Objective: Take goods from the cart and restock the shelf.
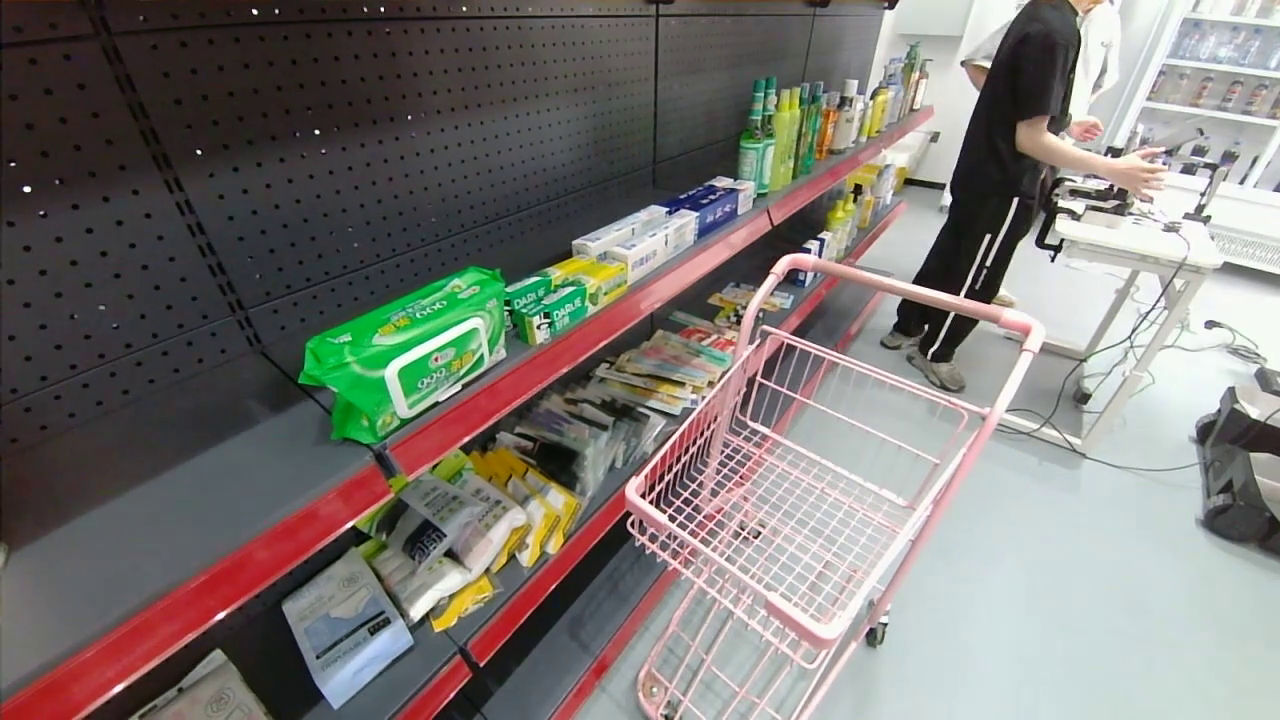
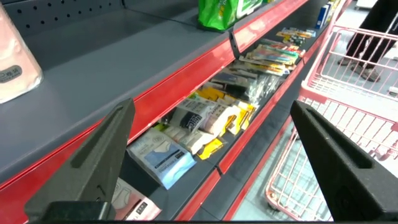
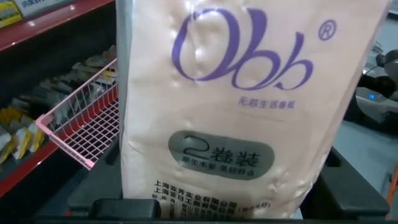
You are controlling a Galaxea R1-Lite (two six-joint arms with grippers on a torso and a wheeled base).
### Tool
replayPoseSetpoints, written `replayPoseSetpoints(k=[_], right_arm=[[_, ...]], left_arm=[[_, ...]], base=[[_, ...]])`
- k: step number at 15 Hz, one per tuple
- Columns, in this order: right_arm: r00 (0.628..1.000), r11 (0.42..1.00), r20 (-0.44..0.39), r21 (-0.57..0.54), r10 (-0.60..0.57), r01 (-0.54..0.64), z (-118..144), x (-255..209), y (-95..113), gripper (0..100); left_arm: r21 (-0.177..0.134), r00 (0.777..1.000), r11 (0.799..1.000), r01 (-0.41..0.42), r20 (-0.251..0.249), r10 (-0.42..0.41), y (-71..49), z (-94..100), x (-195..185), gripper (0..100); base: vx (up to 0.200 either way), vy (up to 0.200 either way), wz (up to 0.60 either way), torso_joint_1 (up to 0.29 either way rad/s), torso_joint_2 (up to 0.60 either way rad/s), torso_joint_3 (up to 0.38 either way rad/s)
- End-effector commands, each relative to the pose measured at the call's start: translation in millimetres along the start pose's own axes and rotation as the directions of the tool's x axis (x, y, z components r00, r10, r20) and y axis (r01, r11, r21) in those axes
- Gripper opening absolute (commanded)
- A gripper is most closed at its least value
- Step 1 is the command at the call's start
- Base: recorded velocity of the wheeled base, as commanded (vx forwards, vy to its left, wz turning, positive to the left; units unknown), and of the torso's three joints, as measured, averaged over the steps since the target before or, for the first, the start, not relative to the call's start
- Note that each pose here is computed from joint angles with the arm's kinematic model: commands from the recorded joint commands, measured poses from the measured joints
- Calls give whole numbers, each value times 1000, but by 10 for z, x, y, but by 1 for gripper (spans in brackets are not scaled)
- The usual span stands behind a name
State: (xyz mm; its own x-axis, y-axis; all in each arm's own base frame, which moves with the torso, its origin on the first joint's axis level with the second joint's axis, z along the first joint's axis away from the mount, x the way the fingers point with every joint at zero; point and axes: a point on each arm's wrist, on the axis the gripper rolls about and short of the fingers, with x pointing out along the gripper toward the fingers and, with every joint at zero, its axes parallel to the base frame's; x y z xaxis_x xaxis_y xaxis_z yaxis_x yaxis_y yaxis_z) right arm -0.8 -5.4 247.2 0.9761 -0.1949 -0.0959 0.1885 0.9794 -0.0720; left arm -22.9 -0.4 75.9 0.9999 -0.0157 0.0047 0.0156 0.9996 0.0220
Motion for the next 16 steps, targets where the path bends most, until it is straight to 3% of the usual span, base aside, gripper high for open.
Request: replayPoseSetpoints(k=[1, 16], right_arm=[[1000, 1000, -25, -5, -2, 2, -67, 34, 11, 0], [997, 1000, -72, -20, 1, -2, -184, 100, 33, 0]], left_arm=[[0, 1000, 1000, 1, 0, -1, 0, 1, 1, 100], [-1, 1000, 1000, 3, -8, -3, 0, 1, 5, 100]], base=[[0, 0, 0, 80, -119, -95], [0, 0, 0, 159, -354, -200]])
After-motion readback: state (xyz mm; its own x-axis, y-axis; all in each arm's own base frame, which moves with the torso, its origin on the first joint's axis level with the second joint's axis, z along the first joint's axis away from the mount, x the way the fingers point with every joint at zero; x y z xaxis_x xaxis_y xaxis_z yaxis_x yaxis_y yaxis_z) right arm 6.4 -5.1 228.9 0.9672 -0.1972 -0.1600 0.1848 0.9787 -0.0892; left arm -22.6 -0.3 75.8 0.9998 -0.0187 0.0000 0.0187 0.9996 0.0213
